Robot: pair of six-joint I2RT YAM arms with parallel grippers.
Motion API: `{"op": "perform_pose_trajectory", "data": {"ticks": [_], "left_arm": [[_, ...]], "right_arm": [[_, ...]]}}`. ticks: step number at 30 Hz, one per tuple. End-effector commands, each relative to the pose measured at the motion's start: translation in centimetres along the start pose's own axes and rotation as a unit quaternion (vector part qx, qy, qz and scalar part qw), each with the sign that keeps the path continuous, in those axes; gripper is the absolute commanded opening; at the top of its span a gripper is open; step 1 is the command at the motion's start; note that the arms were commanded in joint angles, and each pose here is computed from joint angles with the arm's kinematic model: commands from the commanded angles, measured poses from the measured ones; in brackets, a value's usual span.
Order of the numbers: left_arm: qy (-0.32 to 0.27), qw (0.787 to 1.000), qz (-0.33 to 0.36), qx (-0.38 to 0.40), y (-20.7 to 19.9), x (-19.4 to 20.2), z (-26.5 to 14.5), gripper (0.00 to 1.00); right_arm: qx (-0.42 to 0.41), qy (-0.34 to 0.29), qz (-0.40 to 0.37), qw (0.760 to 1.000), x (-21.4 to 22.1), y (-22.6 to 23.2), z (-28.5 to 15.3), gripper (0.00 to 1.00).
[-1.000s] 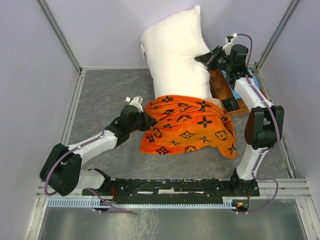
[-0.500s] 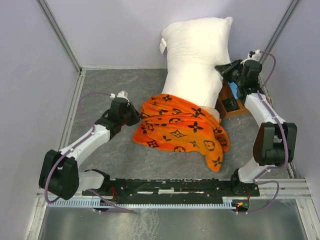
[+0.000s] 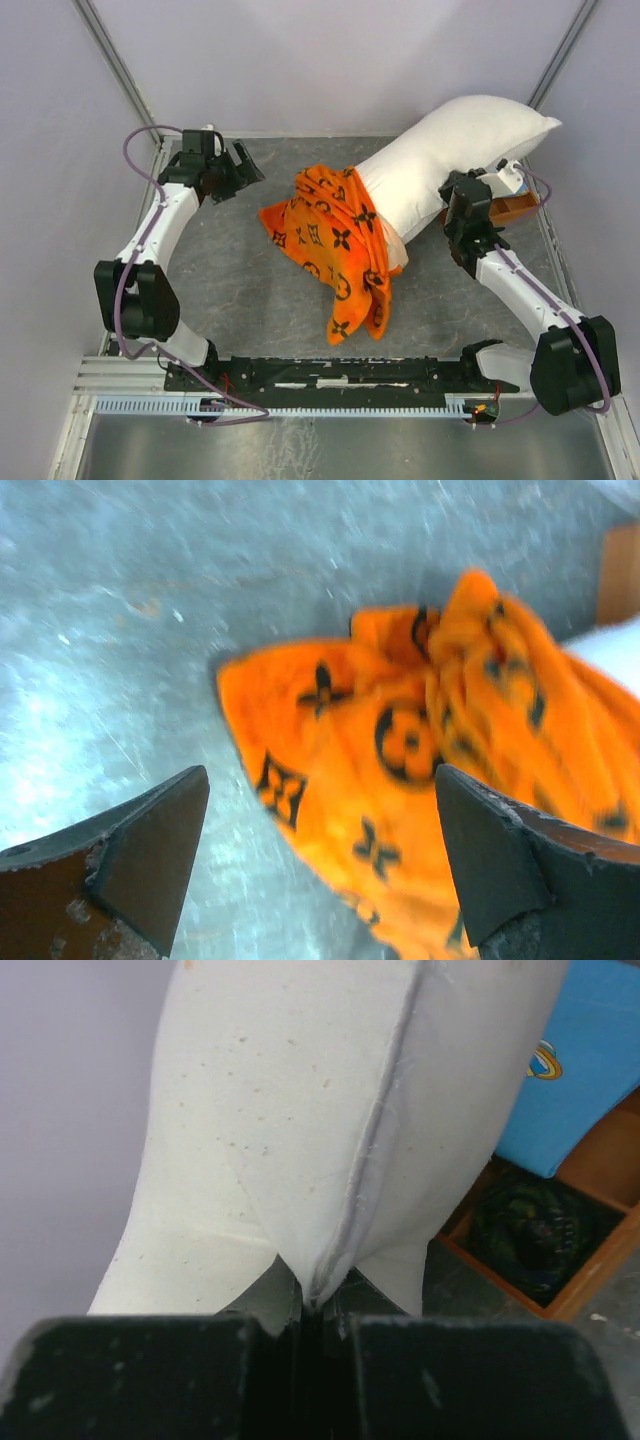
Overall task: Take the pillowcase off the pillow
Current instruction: Remove the pillow from the pillowcase.
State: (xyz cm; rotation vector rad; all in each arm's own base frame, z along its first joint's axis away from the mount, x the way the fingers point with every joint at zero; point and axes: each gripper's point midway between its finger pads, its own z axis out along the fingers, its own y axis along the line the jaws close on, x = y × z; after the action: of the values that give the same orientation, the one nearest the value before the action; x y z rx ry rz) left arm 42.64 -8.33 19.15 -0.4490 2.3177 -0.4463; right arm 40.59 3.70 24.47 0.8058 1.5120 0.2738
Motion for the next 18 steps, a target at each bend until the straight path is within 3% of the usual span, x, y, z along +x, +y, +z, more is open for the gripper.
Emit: {"op": "perform_pose_trajectory", "data": {"ticks": [1,8,15,18], "left_arm": [[0.101,0.991,0.015,0.090,-2.6,6.1,-3.8,0.99],[0.161,0.977,-0.019,0.137,-4.9,16.8,-4.1,0.99],[0.092,0.956,-0.063,0.271,-10.3,14.2,-1.9,0.99],[0.095,0.950,-0.062,0.292,-11.8,14.6,-0.7,0.99]], "right_arm": [[0.081,-0.151,0.023,0.985,-7.5,-0.8,-0.7,0.02],[0.057,-0.126,0.000,0.990,-5.4,1.1,-0.5,0.02],[0.029,-0.101,-0.020,0.994,-3.8,2.7,-0.8,0.02],[0.027,-0.099,-0.021,0.994,-3.7,2.7,-1.0,0.02]]}}
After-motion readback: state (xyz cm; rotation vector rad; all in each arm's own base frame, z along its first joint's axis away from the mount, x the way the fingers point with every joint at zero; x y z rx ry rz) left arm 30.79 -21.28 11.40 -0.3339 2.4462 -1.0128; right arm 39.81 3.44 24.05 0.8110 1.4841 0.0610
